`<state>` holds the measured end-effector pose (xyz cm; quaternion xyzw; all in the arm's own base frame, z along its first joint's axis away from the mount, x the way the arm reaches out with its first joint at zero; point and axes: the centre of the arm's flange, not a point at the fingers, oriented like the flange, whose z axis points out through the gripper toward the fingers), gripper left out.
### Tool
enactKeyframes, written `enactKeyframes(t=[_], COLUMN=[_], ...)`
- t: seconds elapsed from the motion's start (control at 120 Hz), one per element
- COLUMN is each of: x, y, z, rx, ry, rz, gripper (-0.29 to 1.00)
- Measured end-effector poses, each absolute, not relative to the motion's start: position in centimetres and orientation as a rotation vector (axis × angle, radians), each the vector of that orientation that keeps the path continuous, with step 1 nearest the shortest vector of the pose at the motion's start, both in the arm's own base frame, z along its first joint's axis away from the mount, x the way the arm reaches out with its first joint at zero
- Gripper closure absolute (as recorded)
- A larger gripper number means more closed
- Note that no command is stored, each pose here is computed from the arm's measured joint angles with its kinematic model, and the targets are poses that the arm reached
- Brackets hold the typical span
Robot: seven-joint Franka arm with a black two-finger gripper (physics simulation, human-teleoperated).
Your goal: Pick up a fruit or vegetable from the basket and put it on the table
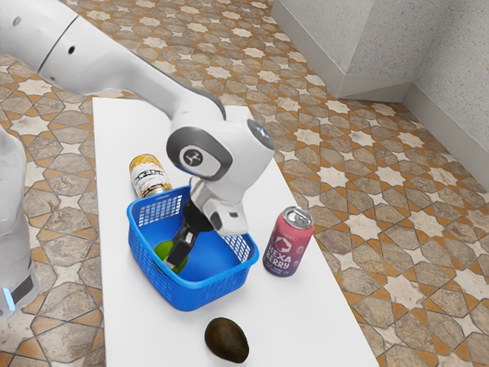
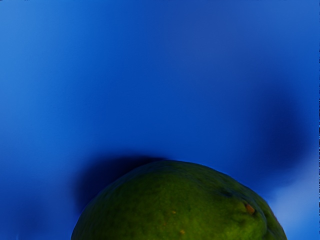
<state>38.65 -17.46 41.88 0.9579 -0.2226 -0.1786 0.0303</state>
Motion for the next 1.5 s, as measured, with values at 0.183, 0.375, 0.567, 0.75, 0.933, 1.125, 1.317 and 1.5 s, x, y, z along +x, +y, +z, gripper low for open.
enactKeyframes(t=[0.183, 0.375, 0.567, 0.75, 0.933, 1.125, 1.317, 1.5], x=[38.6, 38.8, 38.9, 38.9, 39.3, 41.8, 43.7, 45.2], y=[-17.6, -17.6, -17.6, -17.5, -17.6, -18.7, -16.3, -10.4], z=[41.2, 40.5, 40.5, 40.8, 42.1, 49.7, 57.8, 61.6], rx=[2.942, 2.937, 2.938, 2.952, 2.979, 3.026, 3.112, 3.166], ry=[-0.68, -0.675, -0.675, -0.672, -0.658, -0.676, -0.587, -0.366], rz=[-0.552, -0.546, -0.533, -0.533, -0.507, -0.339, -0.216, -0.183], gripper=[0.01, 0.01, 0.18, 0.43, 0.53, 0.6, 0.59, 0.46])
